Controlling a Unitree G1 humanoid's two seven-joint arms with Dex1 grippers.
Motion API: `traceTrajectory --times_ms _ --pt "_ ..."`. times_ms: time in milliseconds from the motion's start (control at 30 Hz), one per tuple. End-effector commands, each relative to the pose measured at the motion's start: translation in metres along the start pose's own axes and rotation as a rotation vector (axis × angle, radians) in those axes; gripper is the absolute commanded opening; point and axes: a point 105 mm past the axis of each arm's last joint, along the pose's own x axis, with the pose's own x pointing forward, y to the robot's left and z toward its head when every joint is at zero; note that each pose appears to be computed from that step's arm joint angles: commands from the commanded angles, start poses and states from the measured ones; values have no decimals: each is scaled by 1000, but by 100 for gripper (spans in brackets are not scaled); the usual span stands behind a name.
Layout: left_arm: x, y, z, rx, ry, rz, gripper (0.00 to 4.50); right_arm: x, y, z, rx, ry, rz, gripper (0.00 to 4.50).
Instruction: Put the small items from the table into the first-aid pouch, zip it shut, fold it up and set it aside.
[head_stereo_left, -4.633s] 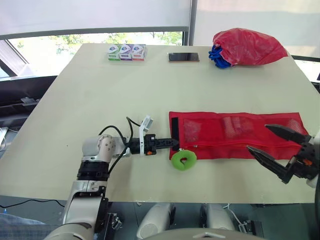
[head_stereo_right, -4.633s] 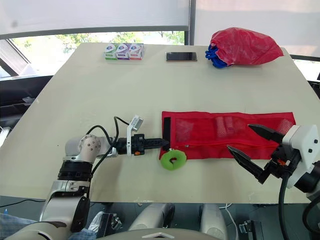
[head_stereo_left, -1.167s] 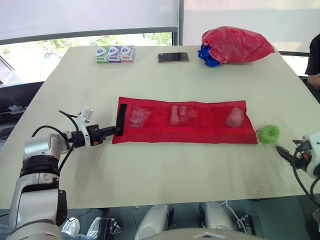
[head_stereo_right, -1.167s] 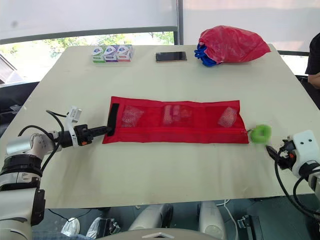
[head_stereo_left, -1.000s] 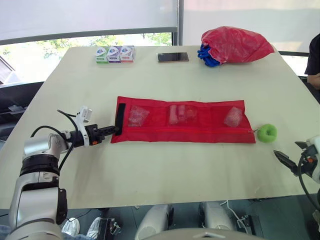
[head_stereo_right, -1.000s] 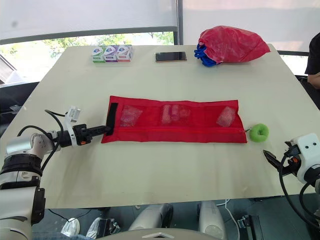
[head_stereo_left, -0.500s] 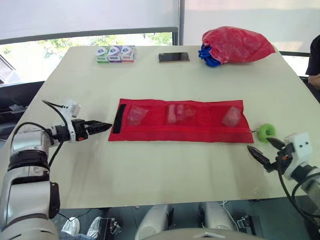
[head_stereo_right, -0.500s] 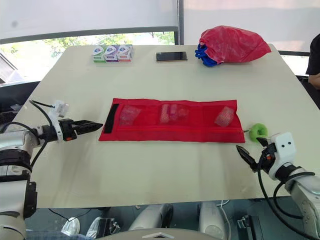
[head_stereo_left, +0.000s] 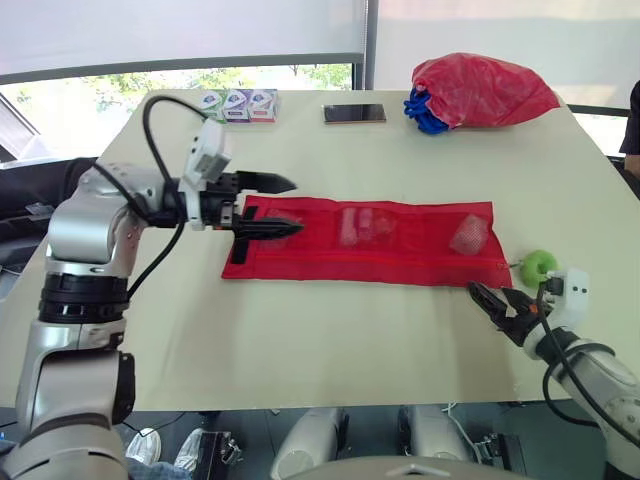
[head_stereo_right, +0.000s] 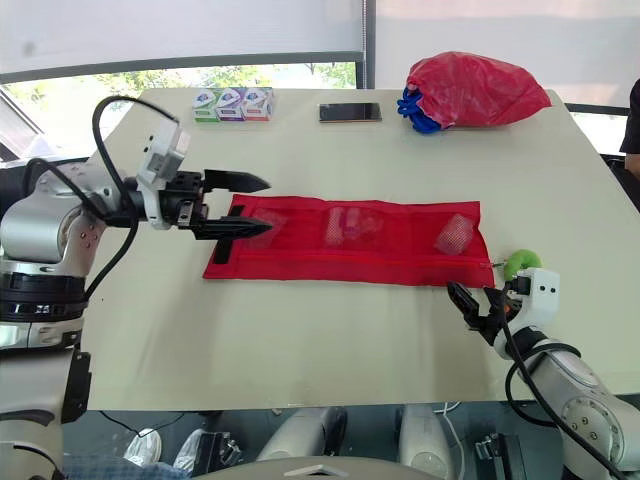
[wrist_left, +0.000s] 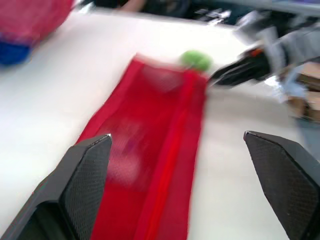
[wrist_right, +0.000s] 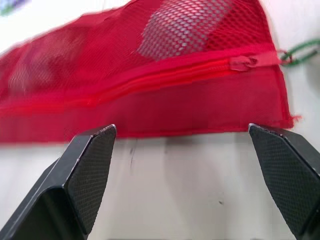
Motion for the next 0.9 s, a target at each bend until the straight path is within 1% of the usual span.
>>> traceTrajectory --times_ms 33,133,200,333,533,667,767,800,833,867,900 --pt "11 -15 23 60 -30 -87 449 -2 9 4 91 -44 -33 450" --pt "18 -20 29 89 -18 -130 449 4 12 0 214 -54 -73 450" --pt "21 -22 36 105 -35 -144 449 6 18 -4 295 -55 -79 450" --pt "23 -26 39 111 -44 -167 449 13 23 -5 397 -66 -91 450" --pt "21 -27 35 112 -39 -175 449 34 22 9 584 -173 -95 450" --pt "20 -28 35 114 -38 -180 449 37 24 19 598 -230 -53 450" --pt "20 -28 35 115 -38 -183 449 38 35 27 573 -269 34 450" --pt "20 -28 34 115 -37 -182 450 38 37 29 567 -279 54 410" --pt "20 -27 34 117 -36 -182 450 38 38 29 558 -280 60 410" --pt "20 -27 33 117 -36 -182 450 38 37 29 547 -283 61 379" --pt "21 -27 33 118 -36 -182 450 38 36 29 538 -288 61 332"
